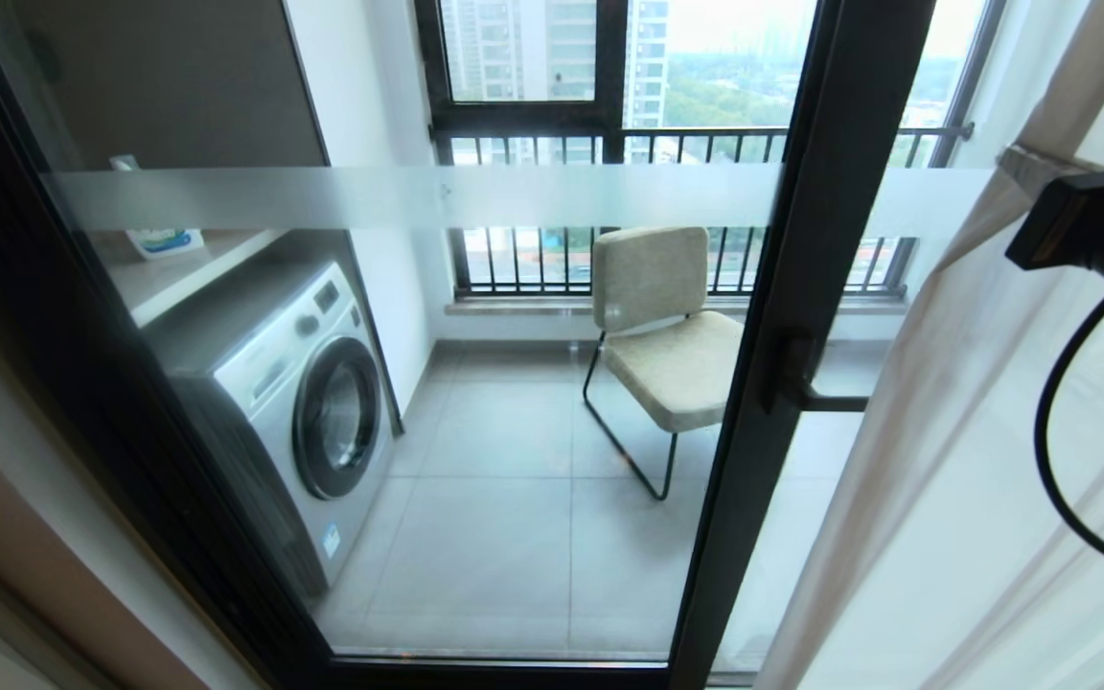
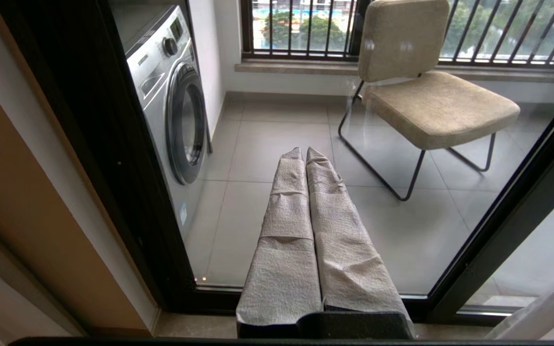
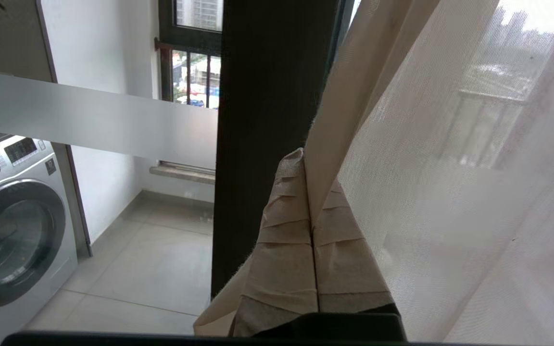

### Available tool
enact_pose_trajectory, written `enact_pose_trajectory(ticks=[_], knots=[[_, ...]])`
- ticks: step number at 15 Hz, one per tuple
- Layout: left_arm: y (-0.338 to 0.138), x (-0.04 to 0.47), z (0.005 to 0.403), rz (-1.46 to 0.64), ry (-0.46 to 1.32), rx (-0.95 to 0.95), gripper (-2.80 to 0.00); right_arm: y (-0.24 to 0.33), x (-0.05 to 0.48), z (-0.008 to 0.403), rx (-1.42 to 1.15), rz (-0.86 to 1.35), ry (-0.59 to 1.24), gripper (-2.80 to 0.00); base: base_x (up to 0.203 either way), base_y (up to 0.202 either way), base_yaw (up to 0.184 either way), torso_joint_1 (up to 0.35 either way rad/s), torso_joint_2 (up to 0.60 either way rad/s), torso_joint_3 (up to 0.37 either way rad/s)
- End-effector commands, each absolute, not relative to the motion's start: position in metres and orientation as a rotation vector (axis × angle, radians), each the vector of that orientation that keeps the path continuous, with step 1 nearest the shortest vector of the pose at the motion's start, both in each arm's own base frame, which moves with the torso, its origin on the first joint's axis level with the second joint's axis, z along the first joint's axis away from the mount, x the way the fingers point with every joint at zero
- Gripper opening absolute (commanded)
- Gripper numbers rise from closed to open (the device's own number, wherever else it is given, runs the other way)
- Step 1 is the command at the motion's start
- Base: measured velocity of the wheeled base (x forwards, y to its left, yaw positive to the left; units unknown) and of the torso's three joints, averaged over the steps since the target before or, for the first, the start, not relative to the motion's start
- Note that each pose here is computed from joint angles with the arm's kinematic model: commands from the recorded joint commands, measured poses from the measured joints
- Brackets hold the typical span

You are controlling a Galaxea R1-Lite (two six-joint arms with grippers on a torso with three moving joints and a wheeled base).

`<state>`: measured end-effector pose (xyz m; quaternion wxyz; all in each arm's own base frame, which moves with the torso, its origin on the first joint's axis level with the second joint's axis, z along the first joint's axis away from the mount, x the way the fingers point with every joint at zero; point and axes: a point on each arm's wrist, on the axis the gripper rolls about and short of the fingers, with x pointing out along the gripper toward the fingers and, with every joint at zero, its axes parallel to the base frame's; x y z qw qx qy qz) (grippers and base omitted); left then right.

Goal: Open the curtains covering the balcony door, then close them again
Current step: Close the inner curtains on both sides

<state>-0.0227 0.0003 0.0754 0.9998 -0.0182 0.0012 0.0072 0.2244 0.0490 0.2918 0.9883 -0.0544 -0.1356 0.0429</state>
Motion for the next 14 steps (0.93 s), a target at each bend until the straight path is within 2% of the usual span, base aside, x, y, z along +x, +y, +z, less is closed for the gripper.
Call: enact_pose_trajectory(ticks=[1, 14], knots=[[0.0003, -0.0227, 0.0754, 0.015, 0.003, -0.037, -2.80, 0.0490, 0.2241, 0.2920, -0.110, 0.085, -0.275, -2.80, 0.000, 0.193, 0.003, 0.003, 0.00, -0.002], [0.0003, -0.0227, 0.0754, 0.015, 0.003, -0.037, -2.80, 0.0509, 0.2258, 0.2890, -0.112, 0.092, -0.266, -2.80, 0.000, 0.192, 0.002, 0.002, 0.00, 0.002]])
